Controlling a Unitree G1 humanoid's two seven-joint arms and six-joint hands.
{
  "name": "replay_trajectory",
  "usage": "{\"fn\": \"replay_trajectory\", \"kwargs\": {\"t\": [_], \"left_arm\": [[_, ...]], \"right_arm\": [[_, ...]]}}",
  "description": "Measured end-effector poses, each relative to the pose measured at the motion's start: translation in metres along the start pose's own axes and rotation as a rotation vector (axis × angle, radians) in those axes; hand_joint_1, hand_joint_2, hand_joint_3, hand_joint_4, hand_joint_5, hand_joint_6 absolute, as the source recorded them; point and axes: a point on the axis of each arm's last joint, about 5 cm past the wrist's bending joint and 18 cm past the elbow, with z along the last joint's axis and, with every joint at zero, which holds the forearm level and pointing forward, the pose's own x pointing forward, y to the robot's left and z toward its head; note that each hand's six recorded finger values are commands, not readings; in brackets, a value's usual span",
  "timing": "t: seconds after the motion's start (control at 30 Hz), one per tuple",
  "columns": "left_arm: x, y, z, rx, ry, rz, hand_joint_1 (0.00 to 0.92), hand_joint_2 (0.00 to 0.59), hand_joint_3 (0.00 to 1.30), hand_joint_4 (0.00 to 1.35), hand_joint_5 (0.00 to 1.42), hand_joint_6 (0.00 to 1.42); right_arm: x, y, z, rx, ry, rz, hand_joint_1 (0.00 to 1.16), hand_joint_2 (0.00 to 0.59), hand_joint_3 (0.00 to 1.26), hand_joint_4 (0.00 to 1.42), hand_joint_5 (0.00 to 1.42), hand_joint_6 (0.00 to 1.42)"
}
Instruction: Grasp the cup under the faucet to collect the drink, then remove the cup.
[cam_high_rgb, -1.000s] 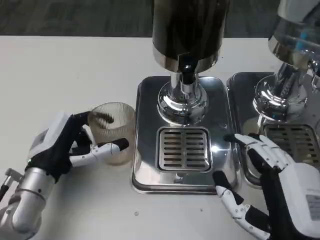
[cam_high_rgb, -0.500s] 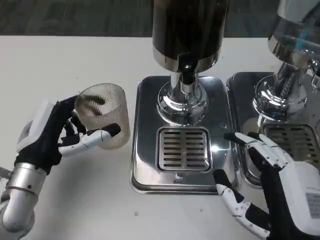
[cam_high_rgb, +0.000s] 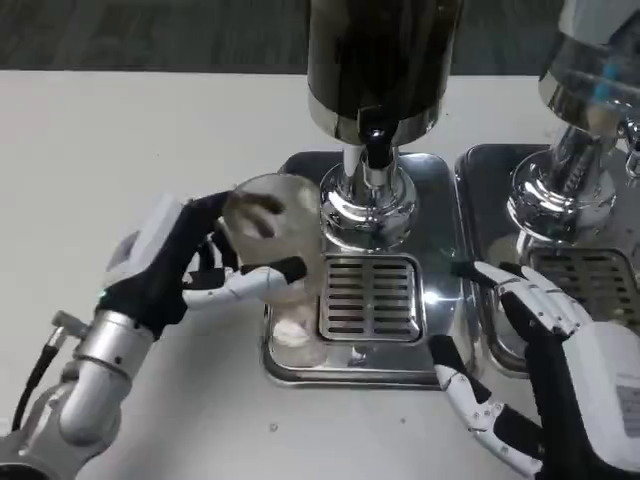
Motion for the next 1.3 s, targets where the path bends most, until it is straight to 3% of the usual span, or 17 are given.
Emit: {"fn": "replay_trajectory", "kwargs": {"t": [0.4,0.6,0.97,1.3], "left_arm": [[0.021,-0.017,0.0126,0.037,-0.006,-0.139,0.389,0.133,0.61,0.69,0.93,1.13],[0.031,-0.021,0.0189,0.042,-0.017,-0.174,0.305,0.145,0.51,0.57,0.80,1.05],[0.040,-0.022,0.0260,0.058,-0.047,-0.247,0.225,0.121,0.37,0.41,0.56,0.60],[0.041,-0.018,0.0259,0.070,-0.057,-0.237,0.146,0.075,0.24,0.23,0.40,0.38]], "right_arm": [[-0.007,0.0051,0.0054,0.005,0.023,-0.030,0.40,0.382,0.32,0.29,0.21,0.23],[-0.010,0.0054,0.0062,0.004,0.032,-0.033,0.39,0.388,0.32,0.29,0.21,0.23],[-0.012,0.0056,0.0098,0.013,0.040,-0.049,0.38,0.390,0.33,0.29,0.22,0.24],[-0.012,0.0053,0.0096,0.016,0.039,-0.049,0.38,0.390,0.33,0.29,0.23,0.25]]}}
